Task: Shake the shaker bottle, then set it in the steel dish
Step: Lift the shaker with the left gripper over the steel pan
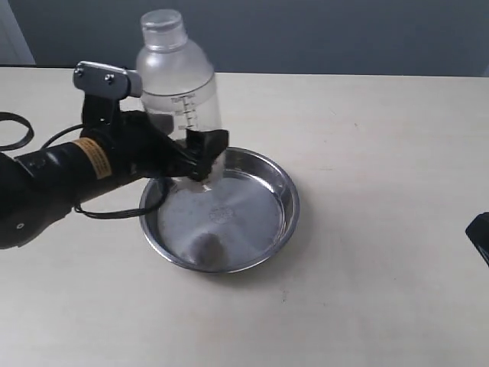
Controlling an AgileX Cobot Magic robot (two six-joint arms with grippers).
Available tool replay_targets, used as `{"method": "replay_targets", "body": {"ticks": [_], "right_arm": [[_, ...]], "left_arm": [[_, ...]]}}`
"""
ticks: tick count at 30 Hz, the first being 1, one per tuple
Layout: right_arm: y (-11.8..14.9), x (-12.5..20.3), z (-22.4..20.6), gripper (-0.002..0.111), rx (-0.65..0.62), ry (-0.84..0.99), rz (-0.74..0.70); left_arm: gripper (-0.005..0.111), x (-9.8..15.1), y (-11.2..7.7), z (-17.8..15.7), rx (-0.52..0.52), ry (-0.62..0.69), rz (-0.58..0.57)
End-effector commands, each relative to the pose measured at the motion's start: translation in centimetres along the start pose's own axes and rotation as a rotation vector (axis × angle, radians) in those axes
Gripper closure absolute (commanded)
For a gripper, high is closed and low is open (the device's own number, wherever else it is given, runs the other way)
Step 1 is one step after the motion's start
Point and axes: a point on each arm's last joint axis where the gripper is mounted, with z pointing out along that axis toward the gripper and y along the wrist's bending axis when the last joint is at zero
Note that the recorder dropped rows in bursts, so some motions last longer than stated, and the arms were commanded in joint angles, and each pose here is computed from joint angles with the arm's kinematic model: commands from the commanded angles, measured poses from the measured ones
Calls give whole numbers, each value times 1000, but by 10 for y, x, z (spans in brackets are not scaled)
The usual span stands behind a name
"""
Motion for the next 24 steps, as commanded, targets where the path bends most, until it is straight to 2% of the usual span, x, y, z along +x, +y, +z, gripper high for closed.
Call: {"method": "replay_targets", "body": {"ticks": [1,2,4,7,8,11,13,16,17,18,19,21,22,24], "right_arm": [[0,0,0,109,4,-6,-1],[0,0,0,109,2,-5,-1],[0,0,0,109,2,-5,-1],[0,0,0,109,2,-5,-1],[0,0,0,109,2,-5,-1],[0,0,0,109,2,-5,-1],[0,0,0,109,2,-5,-1],[0,0,0,109,-1,-2,-1],[0,0,0,109,-1,-2,-1],[0,0,0,109,-1,-2,-1],[0,0,0,109,-1,-2,-1],[0,0,0,109,-1,-2,-1],[0,0,0,109,-1,-2,-1],[0,0,0,109,-1,-2,-1]], "left_arm": [[106,-9,-10,-3,-8,87,52],[106,-6,2,-16,-82,169,74],[106,-13,5,-29,-75,76,58],[106,-27,-18,-25,93,-153,-3],[106,-29,-25,-18,129,-174,-14],[106,-18,-46,13,158,-60,-13],[106,-7,-52,20,147,73,56],[106,-3,-36,8,43,248,159],[106,-4,-31,3,20,260,166],[106,-8,-27,-1,8,241,156],[106,-14,-25,-3,12,177,100],[106,-24,-27,2,18,26,-73],[106,-25,-34,5,44,-28,-64],[106,-19,-38,10,19,-2,-3]]}}
